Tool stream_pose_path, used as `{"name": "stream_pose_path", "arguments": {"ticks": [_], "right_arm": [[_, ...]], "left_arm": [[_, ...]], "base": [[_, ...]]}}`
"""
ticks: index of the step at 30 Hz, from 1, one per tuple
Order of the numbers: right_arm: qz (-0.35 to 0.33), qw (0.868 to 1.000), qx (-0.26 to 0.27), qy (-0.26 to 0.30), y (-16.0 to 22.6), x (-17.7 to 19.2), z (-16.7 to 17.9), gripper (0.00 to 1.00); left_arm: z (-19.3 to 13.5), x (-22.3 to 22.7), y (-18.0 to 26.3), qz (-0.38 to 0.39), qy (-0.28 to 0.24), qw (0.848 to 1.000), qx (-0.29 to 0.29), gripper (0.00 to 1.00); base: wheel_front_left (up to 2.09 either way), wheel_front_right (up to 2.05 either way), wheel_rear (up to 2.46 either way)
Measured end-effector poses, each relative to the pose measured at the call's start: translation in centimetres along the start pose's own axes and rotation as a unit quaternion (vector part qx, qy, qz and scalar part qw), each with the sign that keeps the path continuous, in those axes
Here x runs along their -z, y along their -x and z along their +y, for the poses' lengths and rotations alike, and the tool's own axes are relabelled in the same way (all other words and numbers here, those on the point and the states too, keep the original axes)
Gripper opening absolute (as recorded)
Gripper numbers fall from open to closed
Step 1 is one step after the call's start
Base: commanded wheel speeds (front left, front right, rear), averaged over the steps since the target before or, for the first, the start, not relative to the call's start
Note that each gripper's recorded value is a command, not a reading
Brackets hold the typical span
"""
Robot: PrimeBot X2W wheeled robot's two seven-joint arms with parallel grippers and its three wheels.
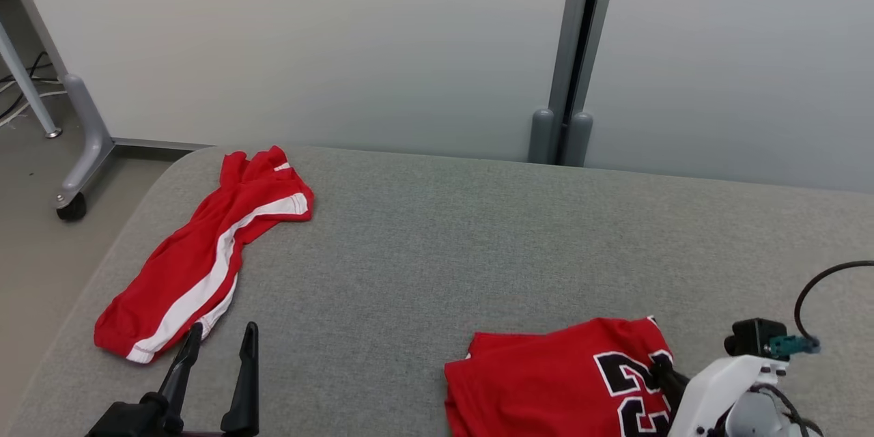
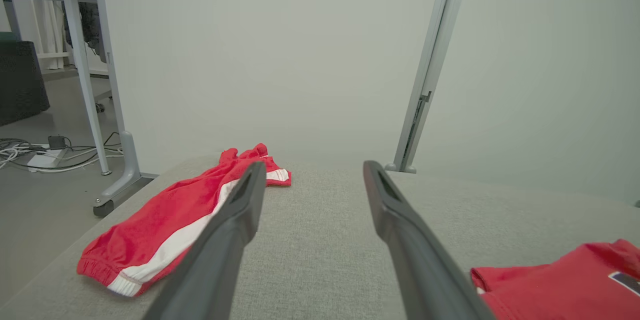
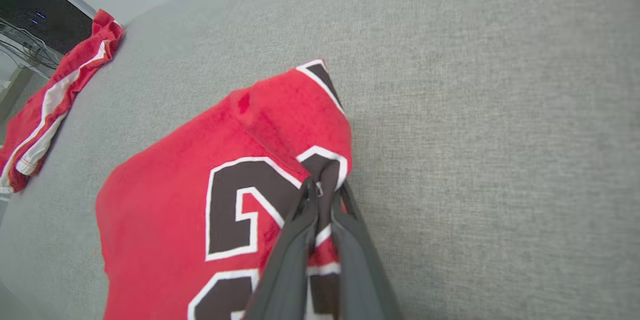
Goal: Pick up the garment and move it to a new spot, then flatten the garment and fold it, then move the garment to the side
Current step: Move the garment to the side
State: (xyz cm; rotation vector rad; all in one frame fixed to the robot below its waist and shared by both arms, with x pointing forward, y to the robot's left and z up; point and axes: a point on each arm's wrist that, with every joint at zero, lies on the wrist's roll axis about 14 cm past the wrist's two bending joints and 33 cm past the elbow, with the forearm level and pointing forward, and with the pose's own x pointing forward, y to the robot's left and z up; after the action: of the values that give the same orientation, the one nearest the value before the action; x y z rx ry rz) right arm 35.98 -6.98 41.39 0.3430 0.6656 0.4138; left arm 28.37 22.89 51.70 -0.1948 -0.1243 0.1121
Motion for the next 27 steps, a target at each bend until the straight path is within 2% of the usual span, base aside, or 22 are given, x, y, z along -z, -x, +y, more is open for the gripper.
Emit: {"name": "stream_pose_path", "arguments": {"ticks": [5,12,19,27], "right_arm": [[-0.054,0.998,-0.002,0.022,1.1,-3.2,-0.2,0.0],[-0.096,0.995,0.024,0.031,3.6,-5.6,-2.4,0.0],[-0.142,0.988,0.061,0.009,6.8,-6.8,-5.3,0.0],[-0.189,0.976,0.11,-0.022,10.3,-7.0,-8.9,0.0]], "left_arm": [[-2.3,-0.1,-1.0,-0.003,0.007,0.999,0.036,1.0],[-7.5,0.5,-2.7,0.003,0.028,0.993,0.112,1.0],[-12.3,1.3,-4.5,0.014,0.037,0.983,0.182,1.0],[-17.9,2.6,-6.3,0.031,0.043,0.963,0.264,1.0]], "base": [[0.0,0.0,0.0],[0.0,0.0,0.0],[0.0,0.0,0.0],[0.0,0.0,0.0]]}}
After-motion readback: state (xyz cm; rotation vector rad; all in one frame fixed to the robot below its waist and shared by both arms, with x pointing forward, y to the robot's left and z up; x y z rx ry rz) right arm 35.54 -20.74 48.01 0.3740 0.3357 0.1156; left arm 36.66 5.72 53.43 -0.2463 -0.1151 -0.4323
